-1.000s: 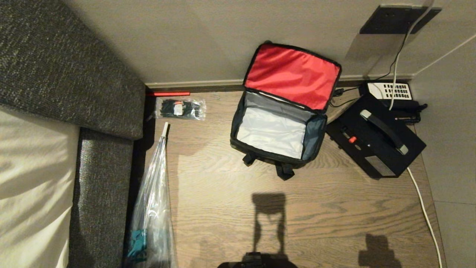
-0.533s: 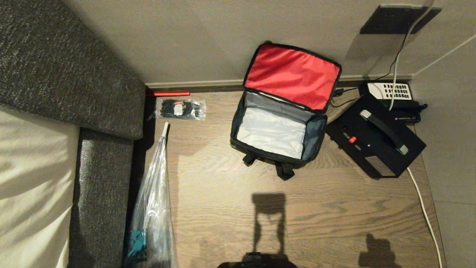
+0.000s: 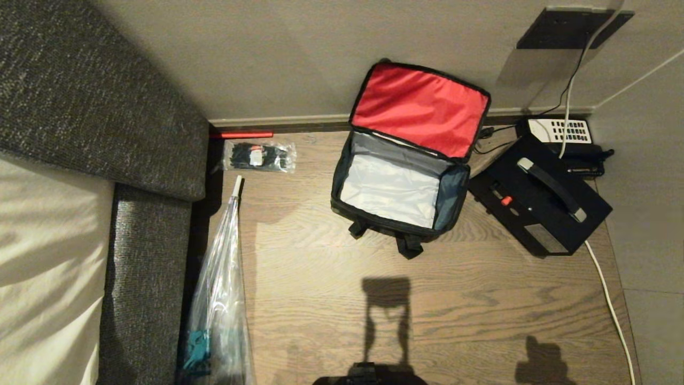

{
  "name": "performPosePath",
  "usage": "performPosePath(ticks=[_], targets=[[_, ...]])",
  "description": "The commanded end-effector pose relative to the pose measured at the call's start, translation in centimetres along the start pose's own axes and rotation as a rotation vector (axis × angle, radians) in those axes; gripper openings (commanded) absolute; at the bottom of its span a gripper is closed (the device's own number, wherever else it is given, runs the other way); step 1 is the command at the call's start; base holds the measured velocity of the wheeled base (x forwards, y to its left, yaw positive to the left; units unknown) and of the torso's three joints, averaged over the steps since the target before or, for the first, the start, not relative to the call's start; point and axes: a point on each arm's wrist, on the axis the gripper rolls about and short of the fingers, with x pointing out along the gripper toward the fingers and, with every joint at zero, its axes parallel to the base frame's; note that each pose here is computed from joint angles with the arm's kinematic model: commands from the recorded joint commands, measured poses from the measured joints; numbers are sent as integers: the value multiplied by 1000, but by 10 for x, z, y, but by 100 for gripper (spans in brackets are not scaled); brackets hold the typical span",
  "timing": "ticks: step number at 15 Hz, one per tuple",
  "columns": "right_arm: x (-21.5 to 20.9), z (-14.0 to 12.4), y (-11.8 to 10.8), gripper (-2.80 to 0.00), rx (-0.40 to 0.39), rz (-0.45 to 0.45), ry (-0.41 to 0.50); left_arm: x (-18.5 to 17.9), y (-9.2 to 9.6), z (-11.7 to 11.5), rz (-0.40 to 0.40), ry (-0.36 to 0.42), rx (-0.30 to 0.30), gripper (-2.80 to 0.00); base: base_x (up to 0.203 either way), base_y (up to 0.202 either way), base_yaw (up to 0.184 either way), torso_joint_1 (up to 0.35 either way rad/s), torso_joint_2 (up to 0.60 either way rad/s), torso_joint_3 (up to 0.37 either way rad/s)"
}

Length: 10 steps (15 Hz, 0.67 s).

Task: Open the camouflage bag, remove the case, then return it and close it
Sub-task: Grip the handle again

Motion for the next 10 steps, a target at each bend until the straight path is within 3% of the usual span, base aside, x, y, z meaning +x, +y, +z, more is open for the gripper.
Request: performPosePath(ticks=[1,10], targets=[[-1,-4,0,-280,0,1,-15,0,0,0,1,0,0,-280,0,0,0,0,0,0],[-1,-4,0,-280,0,1,-15,0,0,0,1,0,0,-280,0,0,0,0,0,0]])
